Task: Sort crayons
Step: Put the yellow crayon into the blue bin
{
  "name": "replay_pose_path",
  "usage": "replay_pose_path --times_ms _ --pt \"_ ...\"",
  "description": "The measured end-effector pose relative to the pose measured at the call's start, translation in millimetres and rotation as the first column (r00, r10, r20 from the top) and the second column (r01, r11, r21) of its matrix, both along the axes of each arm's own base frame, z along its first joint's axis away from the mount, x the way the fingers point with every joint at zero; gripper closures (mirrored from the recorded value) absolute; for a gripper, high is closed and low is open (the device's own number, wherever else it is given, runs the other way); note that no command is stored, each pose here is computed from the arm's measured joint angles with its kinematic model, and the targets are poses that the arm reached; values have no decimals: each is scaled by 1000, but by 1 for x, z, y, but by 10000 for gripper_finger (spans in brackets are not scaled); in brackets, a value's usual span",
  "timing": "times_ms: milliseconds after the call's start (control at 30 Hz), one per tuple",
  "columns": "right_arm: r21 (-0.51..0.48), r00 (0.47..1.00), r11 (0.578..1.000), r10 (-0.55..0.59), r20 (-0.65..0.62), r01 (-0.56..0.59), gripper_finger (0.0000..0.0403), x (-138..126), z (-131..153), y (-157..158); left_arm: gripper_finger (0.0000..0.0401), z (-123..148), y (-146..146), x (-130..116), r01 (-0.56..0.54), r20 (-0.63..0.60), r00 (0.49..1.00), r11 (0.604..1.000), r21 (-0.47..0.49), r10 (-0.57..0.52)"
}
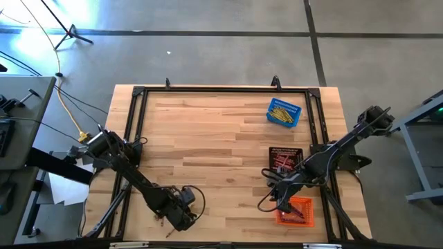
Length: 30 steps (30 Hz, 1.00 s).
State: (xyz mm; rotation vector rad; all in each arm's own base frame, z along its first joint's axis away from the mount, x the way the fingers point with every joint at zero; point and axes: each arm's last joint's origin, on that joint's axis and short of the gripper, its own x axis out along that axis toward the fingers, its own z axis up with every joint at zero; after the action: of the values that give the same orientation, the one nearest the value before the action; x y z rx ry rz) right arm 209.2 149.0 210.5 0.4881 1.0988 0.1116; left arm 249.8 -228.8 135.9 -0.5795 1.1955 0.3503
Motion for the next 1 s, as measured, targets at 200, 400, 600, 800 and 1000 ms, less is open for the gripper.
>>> replay_pose_path --times_ms 200,400,600,800,1000 --pt "-7 1000 1000 4 5 -4 311 0 0 -1 337 -13 2 0 -6 -48 999 998 55 9" --pt "-30 1000 999 -17 23 18 311 1 0 -2 381 -16 11 3 -3 -91 996 995 100 12" --pt "-79 994 994 -70 87 77 311 4 1 -3 397 -2 22 18 72 -18 997 993 92 -71" --pt "-82 970 978 -175 167 191 311 18 6 -17 399 29 55 31 145 -7 988 931 334 -152" --pt "-147 966 964 -194 173 220 311 35 29 -41 400 62 110 60 71 122 978 825 561 -167"
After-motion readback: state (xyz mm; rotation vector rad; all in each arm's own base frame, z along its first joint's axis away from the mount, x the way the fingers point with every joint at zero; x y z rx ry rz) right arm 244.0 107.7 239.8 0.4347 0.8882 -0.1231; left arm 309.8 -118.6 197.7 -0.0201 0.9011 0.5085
